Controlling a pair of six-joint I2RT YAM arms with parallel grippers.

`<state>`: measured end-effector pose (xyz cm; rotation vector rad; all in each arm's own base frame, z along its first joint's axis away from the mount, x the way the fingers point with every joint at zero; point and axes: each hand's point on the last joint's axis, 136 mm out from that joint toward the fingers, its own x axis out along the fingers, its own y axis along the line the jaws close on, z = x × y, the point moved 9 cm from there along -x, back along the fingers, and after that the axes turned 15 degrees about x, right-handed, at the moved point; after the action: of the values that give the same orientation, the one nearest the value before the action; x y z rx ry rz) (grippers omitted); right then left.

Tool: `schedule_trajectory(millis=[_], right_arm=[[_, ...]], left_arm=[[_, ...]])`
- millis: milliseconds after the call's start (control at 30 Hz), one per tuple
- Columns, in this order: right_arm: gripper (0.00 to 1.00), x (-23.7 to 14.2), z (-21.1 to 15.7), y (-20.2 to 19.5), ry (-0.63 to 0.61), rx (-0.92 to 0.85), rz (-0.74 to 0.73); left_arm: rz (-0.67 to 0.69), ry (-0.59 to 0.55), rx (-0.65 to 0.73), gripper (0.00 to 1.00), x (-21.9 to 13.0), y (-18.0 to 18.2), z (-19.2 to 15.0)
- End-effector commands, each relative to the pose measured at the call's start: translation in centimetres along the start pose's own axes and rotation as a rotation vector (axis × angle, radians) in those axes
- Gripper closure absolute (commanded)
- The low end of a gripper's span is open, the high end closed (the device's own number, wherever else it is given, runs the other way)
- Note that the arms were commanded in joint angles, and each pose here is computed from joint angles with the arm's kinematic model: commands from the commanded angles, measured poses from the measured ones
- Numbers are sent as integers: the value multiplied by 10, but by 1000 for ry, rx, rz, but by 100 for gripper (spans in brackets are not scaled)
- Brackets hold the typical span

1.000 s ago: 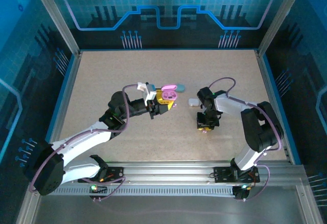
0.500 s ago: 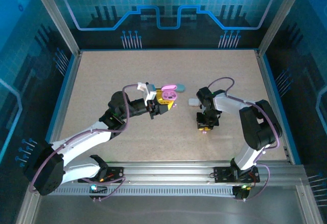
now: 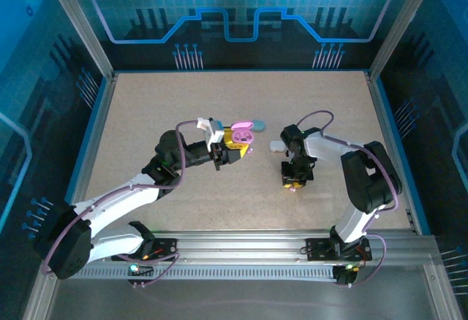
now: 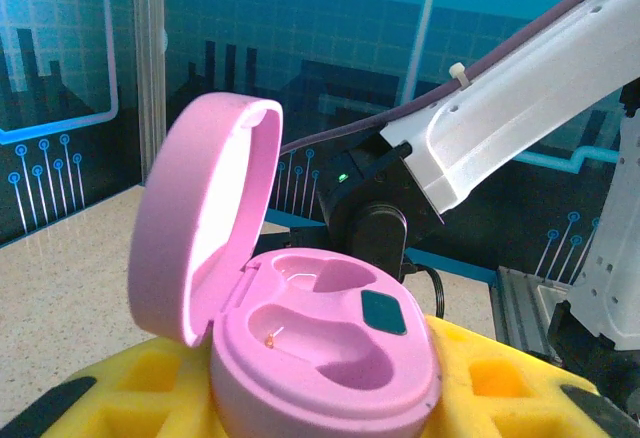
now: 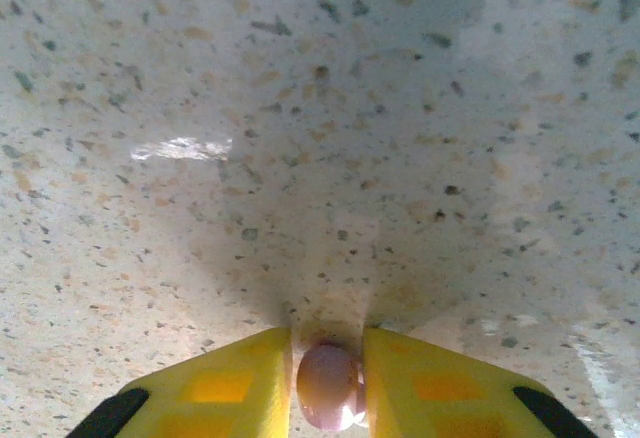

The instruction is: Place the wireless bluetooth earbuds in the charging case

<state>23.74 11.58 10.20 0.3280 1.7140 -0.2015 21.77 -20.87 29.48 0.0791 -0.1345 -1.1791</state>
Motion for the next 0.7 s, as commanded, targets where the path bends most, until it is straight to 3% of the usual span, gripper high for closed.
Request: schedule_trajectory(millis=[0, 467, 567, 667], right_arm=[[74, 2, -4, 4, 28, -27, -21], [84, 1, -2, 5, 15, -30, -23], [85, -11, -4, 7, -7, -38, 8], [85, -29, -7, 13, -13, -53, 134]], left_arm=[[1, -41, 26, 67, 1, 2, 14], [5, -38, 27, 67, 0, 2, 14], [11, -39, 31, 67, 0, 2, 14], [25, -34, 33, 67, -1, 2, 12]])
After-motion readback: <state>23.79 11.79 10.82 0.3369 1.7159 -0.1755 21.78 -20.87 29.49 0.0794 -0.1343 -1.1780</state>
